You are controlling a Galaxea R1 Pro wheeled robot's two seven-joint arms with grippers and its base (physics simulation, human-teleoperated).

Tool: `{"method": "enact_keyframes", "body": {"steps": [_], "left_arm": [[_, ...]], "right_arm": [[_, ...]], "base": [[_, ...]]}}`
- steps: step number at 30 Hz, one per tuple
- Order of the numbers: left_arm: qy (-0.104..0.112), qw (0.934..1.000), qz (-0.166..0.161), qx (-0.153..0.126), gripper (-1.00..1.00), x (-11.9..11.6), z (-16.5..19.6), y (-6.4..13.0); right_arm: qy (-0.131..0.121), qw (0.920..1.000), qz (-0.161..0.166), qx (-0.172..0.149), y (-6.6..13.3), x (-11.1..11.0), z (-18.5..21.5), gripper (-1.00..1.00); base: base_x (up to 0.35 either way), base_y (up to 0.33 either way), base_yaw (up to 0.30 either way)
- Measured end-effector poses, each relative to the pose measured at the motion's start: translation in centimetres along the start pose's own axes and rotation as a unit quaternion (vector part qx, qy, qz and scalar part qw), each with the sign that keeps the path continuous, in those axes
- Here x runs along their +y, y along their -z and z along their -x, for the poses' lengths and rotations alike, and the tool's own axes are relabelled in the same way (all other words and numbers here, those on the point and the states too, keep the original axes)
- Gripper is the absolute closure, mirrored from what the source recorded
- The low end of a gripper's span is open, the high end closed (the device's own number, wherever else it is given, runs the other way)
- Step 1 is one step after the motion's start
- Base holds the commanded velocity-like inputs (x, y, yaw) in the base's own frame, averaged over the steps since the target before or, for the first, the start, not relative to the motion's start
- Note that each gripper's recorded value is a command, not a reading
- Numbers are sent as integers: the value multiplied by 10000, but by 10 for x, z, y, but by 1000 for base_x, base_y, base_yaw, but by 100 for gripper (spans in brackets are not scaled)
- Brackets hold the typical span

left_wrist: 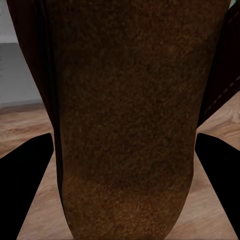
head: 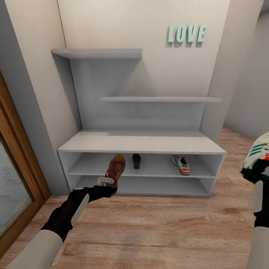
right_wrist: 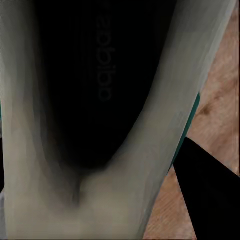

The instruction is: Pick up the two gym shoes and the two sandals from the corridor floor and place them onto the hallstand (shoe rack) in the corridor, making sure they are on the rack and not on the floor. Arrange them so the two gym shoes are next to each other and the two sandals are next to each other.

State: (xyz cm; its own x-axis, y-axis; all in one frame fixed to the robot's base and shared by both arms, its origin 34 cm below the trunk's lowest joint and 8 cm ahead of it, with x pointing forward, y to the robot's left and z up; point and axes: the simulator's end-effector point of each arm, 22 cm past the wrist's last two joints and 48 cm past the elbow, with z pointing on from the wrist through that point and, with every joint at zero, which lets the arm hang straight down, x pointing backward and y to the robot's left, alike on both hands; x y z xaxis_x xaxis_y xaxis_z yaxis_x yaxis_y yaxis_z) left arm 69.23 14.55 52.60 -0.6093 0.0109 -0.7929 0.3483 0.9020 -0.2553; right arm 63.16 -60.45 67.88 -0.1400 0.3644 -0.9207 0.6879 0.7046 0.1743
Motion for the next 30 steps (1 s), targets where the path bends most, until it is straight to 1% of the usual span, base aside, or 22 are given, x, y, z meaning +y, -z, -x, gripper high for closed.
{"method": "enact_keyframes", "body": {"steps": [1, 2, 3, 4, 5, 6, 8, 9, 10, 12, 14, 17, 21, 22, 23, 24, 26, 30], "left_arm": [[-2, 10000, 29, 4, 100, 1, 0, 0], [1, 10000, 45, 3, 100, 2, 0, 0], [1, 10000, 60, 6, 100, 2, 0, 0], [1, 10000, 75, 15, 100, 2, -1, -1], [7, 10000, 73, 18, 100, 2, -1, -1], [10, 10000, 78, 27, 100, 2, -2, -1], [33, 9999, 99, 100, 100, 4, -9, -3], [51, 9999, 100, 121, 100, 5, -11, -3], [67, 9998, 113, 163, 100, 6, -15, -4], [105, 9995, 138, 249, 100, 10, -23, -6], [153, 9991, 171, 368, 100, 14, -34, -8], [216, 9984, 198, 483, 100, 18, -45, -10], [261, 9979, 240, 551, 100, 22, -52, -10], [281, 9971, 328, 619, 100, 27, -58, -11], [321, 9957, 510, 705, 100, 38, -66, -10], [360, 9955, 519, 707, 100, 38, -67, -11], [370, 9947, 615, 735, 100, 43, -69, -10], [377, 9944, 646, 747, 100, 46, -70, -10]], "right_arm": [[-122, 9997, -191, -23, -3, -32, 15, 100], [-205, 9979, -618, -71, -3, -80, 28, 100], [-225, 9970, -732, -128, -3, -97, 38, 100], [-476, 9944, -913, -257, -1, -131, 56, 100], [-595, 9896, -1280, -295, 5, -171, 62, 100], [-628, 9878, -1377, -363, 8, -186, 71, 100], [-946, 9775, -1847, -385, 16, -251, 80, 100], [-1015, 9768, -1847, -388, 16, -257, 81, 100], [-1069, 9736, -1989, -340, 17, -275, 80, 100], [-1223, 9689, -2142, -187, 15, -303, 74, 100], [-1309, 9660, -2227, -61, 13, -320, 69, 100], [-1366, 9644, -2263, 2, 12, -330, 67, 100], [-1393, 9640, -2264, 25, 11, -332, 65, 100], [-1383, 9639, -2275, 28, 11, -333, 65, 100], [-1373, 9638, -2283, 33, 11, -333, 65, 100], [-1371, 9638, -2285, 33, 11, -333, 65, 100], [-1362, 9640, -2285, 37, 11, -332, 65, 100], [-1359, 9640, -2287, 38, 11, -332, 65, 100]], "base": [[0, 0, 0], [0, 0, 0], [0, 0, 0], [0, 0, 0], [0, 0, 0], [0, 0, 0], [0, 0, 0], [0, 0, 0], [0, 0, 0], [0, 0, 0], [0, 0, 0], [0, 0, 0], [0, 0, 0], [0, 0, 0], [0, 0, 0], [0, 0, 0], [0, 0, 0], [0, 0, 0]]}}
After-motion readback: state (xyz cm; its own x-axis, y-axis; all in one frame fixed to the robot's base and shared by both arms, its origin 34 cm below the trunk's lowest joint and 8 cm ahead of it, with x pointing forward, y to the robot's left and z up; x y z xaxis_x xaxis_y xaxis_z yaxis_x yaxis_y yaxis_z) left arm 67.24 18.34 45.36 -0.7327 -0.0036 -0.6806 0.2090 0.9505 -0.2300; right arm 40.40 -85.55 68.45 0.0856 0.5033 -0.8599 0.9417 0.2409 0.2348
